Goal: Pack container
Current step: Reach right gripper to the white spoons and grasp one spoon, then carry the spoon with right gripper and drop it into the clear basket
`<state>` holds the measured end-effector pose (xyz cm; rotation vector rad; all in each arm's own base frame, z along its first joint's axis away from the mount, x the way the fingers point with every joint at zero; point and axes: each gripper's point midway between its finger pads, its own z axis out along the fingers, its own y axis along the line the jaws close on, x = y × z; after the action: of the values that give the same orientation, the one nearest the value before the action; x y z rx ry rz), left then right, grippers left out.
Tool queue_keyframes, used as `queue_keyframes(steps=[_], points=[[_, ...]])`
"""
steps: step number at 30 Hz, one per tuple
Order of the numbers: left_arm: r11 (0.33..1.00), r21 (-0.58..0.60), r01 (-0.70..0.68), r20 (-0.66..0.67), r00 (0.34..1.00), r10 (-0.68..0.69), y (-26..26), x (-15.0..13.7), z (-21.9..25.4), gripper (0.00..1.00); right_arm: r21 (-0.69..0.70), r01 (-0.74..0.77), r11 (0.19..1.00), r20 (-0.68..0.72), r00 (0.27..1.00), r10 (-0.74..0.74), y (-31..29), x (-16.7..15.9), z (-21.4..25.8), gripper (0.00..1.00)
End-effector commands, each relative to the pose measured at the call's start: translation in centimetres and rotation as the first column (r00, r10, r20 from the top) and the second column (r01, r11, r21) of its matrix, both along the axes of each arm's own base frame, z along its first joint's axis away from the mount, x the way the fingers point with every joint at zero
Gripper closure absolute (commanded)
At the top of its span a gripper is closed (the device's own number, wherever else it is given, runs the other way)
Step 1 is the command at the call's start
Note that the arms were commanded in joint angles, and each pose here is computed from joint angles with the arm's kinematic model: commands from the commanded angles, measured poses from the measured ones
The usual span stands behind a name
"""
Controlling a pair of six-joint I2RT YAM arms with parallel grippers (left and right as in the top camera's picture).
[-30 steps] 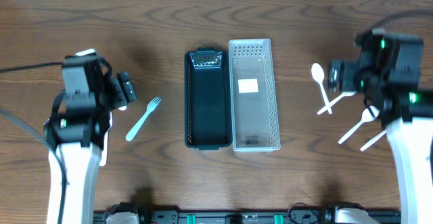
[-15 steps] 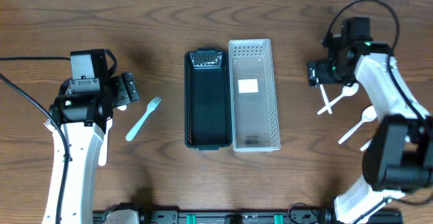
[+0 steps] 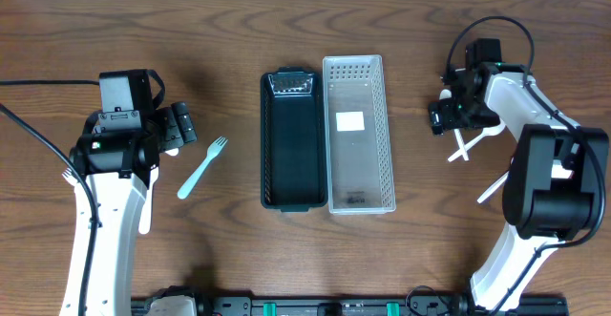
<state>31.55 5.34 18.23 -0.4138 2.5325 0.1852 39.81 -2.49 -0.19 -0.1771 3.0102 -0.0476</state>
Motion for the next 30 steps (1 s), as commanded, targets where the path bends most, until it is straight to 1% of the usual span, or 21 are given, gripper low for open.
queue_keyframes(steps=[1,3,6,9,11,12,18,22,25,28,30], points=[[1.0,-0.005,-0.002,0.02,1.0,0.002,0.1,0.4,0.8,0.02,-0.015,-0.008,1.0,-0.002,1.0,0.008,-0.6,0.3,-0.6,0.11],[1.0,-0.005,-0.002,0.021,1.0,0.003,0.1,0.4,0.8,0.02,-0.015,-0.007,1.0,0.0,1.0,0.007,-0.6,0.4,-0.7,0.18],[1.0,-0.005,-0.002,0.021,1.0,0.003,0.1,0.4,0.8,0.02,-0.015,-0.005,1.0,0.0,1.0,0.005,-0.6,0.4,-0.7,0.41],[1.0,-0.005,-0.002,0.021,1.0,0.003,0.1,0.4,0.8,0.02,-0.014,-0.002,1.0,0.0,1.0,0.002,-0.6,0.4,-0.7,0.69],[1.0,-0.005,-0.003,0.02,1.0,0.003,0.1,0.4,0.8,0.02,-0.013,0.005,1.0,0.0,1.0,-0.005,-0.6,0.4,-0.7,0.8],[1.0,-0.005,-0.003,0.02,1.0,0.003,0.1,0.4,0.8,0.02,-0.013,0.005,1.0,0.0,1.0,-0.005,-0.6,0.4,-0.7,0.84],[1.0,-0.005,-0.002,0.021,1.0,0.003,0.1,0.4,0.8,0.02,-0.013,0.005,1.0,0.005,1.0,-0.005,-0.6,0.5,-0.7,0.99],[1.0,-0.005,-0.003,0.021,1.0,0.003,0.1,0.4,0.8,0.02,-0.01,0.01,1.0,0.035,0.999,-0.01,-0.1,1.3,0.5,0.99],[1.0,-0.005,-0.002,0.021,1.0,0.002,0.1,0.4,0.8,0.02,-0.002,-0.002,1.0,0.097,0.995,0.002,1.1,2.9,4.0,0.99],[1.0,-0.005,-0.003,0.021,1.0,0.003,0.1,0.4,0.8,0.02,0.01,-0.01,1.0,0.216,0.976,0.008,3.0,5.0,9.9,0.99],[1.0,-0.005,-0.002,0.021,1.0,0.002,0.1,0.4,0.8,0.02,0.035,0.003,0.999,0.312,0.95,-0.014,4.7,6.2,14.7,0.99]])
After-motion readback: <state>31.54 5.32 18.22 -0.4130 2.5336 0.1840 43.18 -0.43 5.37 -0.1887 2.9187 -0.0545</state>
